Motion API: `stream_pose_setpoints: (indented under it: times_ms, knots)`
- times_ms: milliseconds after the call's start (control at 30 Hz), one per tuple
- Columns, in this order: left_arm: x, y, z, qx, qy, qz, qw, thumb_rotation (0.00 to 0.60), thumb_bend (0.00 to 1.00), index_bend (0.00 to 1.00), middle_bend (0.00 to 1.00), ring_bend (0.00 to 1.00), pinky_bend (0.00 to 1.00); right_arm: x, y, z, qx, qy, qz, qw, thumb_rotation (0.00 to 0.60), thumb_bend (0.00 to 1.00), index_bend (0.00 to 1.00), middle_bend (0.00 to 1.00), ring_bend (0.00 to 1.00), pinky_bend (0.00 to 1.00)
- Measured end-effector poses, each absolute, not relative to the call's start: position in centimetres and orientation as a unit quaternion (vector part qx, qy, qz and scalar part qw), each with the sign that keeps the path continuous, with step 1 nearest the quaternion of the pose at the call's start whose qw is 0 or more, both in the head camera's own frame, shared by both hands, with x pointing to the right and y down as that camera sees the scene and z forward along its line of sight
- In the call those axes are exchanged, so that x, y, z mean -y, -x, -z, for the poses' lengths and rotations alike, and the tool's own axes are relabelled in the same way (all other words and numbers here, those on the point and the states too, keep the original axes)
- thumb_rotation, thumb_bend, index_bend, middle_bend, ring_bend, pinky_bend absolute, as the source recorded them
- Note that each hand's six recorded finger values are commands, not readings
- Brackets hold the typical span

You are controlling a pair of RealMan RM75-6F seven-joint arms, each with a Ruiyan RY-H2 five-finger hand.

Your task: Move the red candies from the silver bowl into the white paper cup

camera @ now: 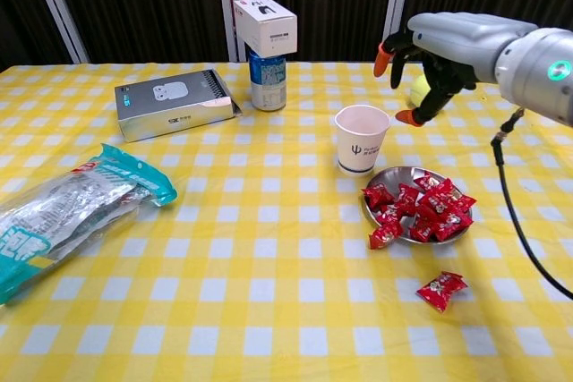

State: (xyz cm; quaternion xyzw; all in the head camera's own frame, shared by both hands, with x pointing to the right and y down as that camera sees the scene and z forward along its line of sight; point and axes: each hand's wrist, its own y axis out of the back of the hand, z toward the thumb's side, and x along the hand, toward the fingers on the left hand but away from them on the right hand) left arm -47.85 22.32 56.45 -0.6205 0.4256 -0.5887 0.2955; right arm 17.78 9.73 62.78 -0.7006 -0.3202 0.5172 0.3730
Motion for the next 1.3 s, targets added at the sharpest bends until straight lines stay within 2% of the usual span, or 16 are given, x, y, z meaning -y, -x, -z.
stream_pose_setpoints:
  times_ms: [100,200,400,500,700,1033,1300]
  knots:
    - [-22.3,47.8,-56.4,-0.427,0.620,0.587,0.298,0.600,0.04,0.00,0.00,0.00,0.00,-11.4,-18.7,-62.0,0.309,0.705,-0.511,0.383,0.600,0.33,0.30,0.69,0.80,0.87]
    - [-22.3,47.7,-56.3,-0.427,0.619,0.587,0.300,0.600,0.04,0.00,0.00,0.00,0.00,-13.5,-19.7,-61.5,0.295,0.713,-0.506,0.386,0.600,0.33,0.30,0.74,0.85,0.90]
    - [-22.4,47.5,-56.3,-0.423,0.617,0.586,0.311,0.600,0.04,0.00,0.00,0.00,0.00,-18.0,-21.5,-61.8,0.267,0.730,-0.506,0.373,0.600,0.33,0.37,0.79,0.89,0.91]
    - [-22.4,47.3,-56.3,-0.422,0.616,0.586,0.315,0.600,0.04,0.00,0.00,0.00,0.00,-19.2,-21.4,-62.4,0.263,0.736,-0.506,0.364,0.600,0.33,0.39,0.79,0.89,0.91]
    - [-22.4,47.1,-56.4,-0.420,0.613,0.587,0.320,0.600,0.04,0.00,0.00,0.00,0.00,-20.1,-20.4,-63.9,0.260,0.743,-0.504,0.356,0.600,0.33,0.41,0.79,0.89,0.91]
    - [-22.4,47.3,-56.5,-0.420,0.611,0.591,0.319,0.600,0.04,0.00,0.00,0.00,0.00,-20.2,-17.7,-65.2,0.255,0.751,-0.494,0.356,0.600,0.33,0.42,0.79,0.89,0.91]
    - [-22.4,47.5,-56.5,-0.421,0.612,0.590,0.317,0.600,0.04,0.00,0.00,0.00,0.00,-20.0,-16.6,-67.6,0.238,0.747,-0.507,0.358,0.600,0.33,0.43,0.79,0.89,0.91]
